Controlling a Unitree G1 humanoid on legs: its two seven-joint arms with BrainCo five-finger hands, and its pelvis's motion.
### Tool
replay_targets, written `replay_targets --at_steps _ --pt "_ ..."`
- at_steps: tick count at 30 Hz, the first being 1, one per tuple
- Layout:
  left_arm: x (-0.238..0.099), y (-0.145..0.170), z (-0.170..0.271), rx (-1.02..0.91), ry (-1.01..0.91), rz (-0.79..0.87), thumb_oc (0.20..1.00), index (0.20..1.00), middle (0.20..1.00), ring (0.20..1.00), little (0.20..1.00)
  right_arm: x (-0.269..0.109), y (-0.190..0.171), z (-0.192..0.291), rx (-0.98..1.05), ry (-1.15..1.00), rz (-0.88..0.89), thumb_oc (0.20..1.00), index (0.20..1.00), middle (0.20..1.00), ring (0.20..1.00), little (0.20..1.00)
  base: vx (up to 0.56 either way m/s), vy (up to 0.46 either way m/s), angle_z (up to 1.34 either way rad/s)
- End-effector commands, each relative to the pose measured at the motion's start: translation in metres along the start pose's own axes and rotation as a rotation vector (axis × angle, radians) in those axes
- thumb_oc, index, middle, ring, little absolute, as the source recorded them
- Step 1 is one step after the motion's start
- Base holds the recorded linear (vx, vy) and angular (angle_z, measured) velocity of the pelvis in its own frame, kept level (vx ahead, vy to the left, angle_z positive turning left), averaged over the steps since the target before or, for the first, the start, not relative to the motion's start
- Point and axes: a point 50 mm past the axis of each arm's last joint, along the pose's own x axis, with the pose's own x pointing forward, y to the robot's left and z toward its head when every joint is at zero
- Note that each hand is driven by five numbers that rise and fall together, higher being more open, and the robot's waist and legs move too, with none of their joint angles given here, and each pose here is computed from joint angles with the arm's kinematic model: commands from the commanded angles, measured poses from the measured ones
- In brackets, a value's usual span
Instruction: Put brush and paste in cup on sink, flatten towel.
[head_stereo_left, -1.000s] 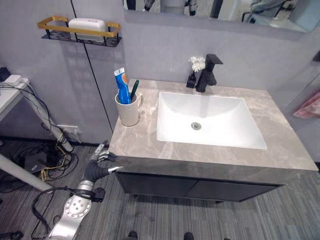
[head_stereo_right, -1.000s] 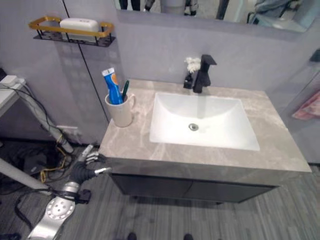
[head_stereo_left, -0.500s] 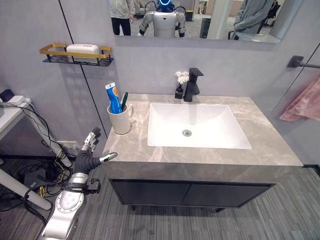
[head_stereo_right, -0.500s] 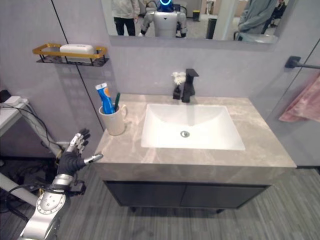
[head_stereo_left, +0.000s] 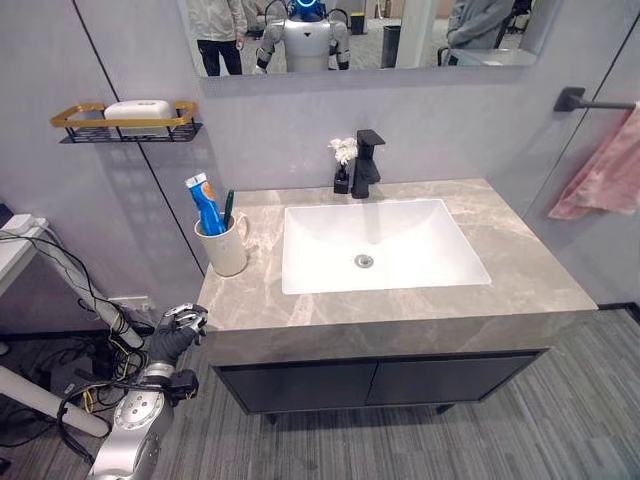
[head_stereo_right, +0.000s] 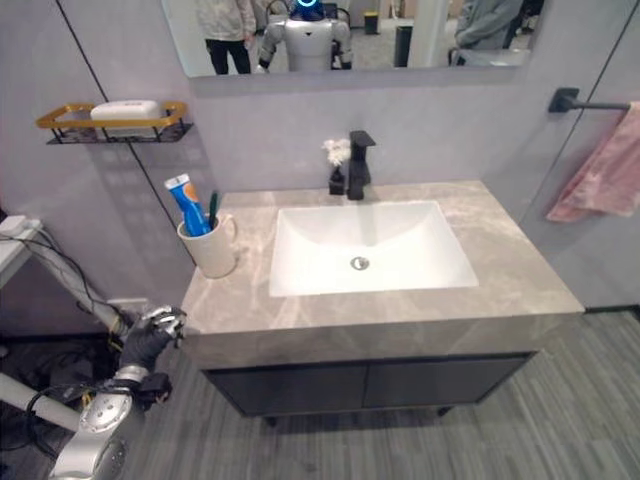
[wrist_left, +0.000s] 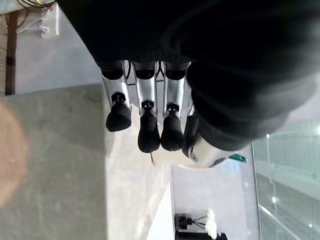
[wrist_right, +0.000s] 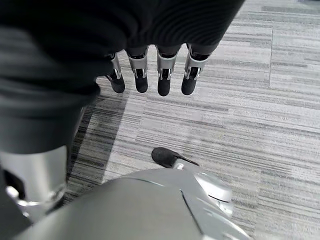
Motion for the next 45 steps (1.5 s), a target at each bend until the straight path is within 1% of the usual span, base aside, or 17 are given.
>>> replay_targets --at_steps 1,14,16,23,26,29,45 --pt "0.023 0.011 0.047 0.035 -0.192 0.054 0.2 0.2 0.2 0.2 0.2 0.0 0.008 0.002 -0.072 0.022 0.026 1.0 1.0 1.0 1.0 1.0 0.0 0.0 0.0" --pt "0.039 0.024 0.056 0.009 -0.225 0.205 0.2 0.2 0.2 0.2 0.2 -0.001 0.008 0.0 -0.041 0.034 0.016 1.0 1.0 1.0 1.0 1.0 0.01 -0.001 0.0" --pt "0.042 0.024 0.059 0.006 -0.23 0.212 0.2 0.2 0.2 0.2 0.2 0.0 0.008 0.003 -0.064 0.027 0.016 1.0 1.0 1.0 1.0 1.0 0.02 0.001 -0.07" --pt "0.054 0.023 0.077 -0.005 -0.288 0.229 0.2 0.2 0.2 0.2 0.2 0.001 0.001 0.024 -0.037 -0.041 -0.018 1.0 1.0 1.0 1.0 1.0 -0.02 -0.002 -0.02" --pt "0.054 0.022 0.079 -0.015 -0.296 0.228 0.2 0.2 0.2 0.2 0.2 0.001 0.0 0.026 -0.03 -0.046 -0.022 1.0 1.0 1.0 1.0 1.0 -0.02 -0.001 -0.01" --pt "0.055 0.021 0.082 -0.046 -0.314 0.241 0.2 0.2 0.2 0.2 0.2 0.001 -0.001 0.032 0.022 -0.058 -0.034 1.0 1.0 1.0 1.0 1.0 0.0 0.0 0.0" --pt "0.069 0.02 0.11 -0.067 -0.397 0.264 0.2 0.2 0.2 0.2 0.2 0.001 -0.003 0.048 0.013 -0.11 -0.049 1.0 1.0 1.0 1.0 1.0 0.0 0.008 -0.02"
